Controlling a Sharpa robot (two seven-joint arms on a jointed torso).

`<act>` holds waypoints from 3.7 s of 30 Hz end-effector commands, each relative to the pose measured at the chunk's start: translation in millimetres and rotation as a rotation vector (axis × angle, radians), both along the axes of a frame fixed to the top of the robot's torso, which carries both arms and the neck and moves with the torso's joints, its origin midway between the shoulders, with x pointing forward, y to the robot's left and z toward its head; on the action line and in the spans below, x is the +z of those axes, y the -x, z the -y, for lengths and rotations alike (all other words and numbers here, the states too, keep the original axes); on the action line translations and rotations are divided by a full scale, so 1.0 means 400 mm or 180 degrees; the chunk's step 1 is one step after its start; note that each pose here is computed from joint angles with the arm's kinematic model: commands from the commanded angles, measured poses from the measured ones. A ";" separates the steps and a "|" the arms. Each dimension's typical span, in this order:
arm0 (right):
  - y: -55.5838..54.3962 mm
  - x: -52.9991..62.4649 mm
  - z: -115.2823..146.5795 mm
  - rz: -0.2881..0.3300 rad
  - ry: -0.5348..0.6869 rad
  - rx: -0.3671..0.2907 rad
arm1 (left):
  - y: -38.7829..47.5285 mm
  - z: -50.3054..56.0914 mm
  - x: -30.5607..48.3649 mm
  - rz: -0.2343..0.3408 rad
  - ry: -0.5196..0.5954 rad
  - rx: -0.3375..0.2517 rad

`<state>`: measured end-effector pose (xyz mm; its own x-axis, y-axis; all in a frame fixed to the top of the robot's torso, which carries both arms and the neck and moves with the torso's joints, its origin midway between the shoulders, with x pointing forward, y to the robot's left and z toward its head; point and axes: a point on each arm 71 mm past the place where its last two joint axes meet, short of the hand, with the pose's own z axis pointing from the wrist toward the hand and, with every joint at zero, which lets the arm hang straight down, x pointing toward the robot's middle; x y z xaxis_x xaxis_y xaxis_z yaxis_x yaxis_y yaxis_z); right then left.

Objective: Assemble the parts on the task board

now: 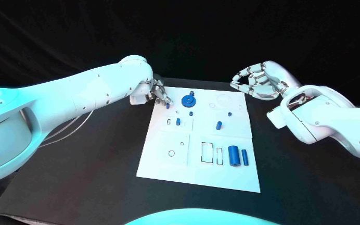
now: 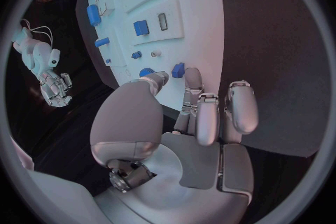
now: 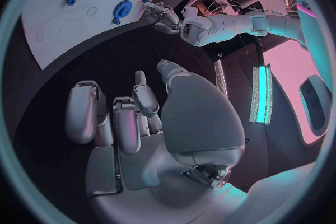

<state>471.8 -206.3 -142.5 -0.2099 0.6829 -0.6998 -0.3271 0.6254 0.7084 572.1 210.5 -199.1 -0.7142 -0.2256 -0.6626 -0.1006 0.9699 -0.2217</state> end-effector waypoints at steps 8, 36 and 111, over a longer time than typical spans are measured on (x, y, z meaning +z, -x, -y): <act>0.002 0.001 -0.006 0.0021 0.0020 0.0056 | -0.001 0.007 0.000 -0.0006 0.0059 -0.0034; 0.004 0.001 -0.007 0.0017 0.0013 0.0061 | 0.000 0.009 -0.011 -0.0076 0.0021 -0.0046; 0.002 -0.004 0.005 0.0001 0.0047 0.0043 | 0.190 0.016 -0.076 0.0282 0.0331 -0.0009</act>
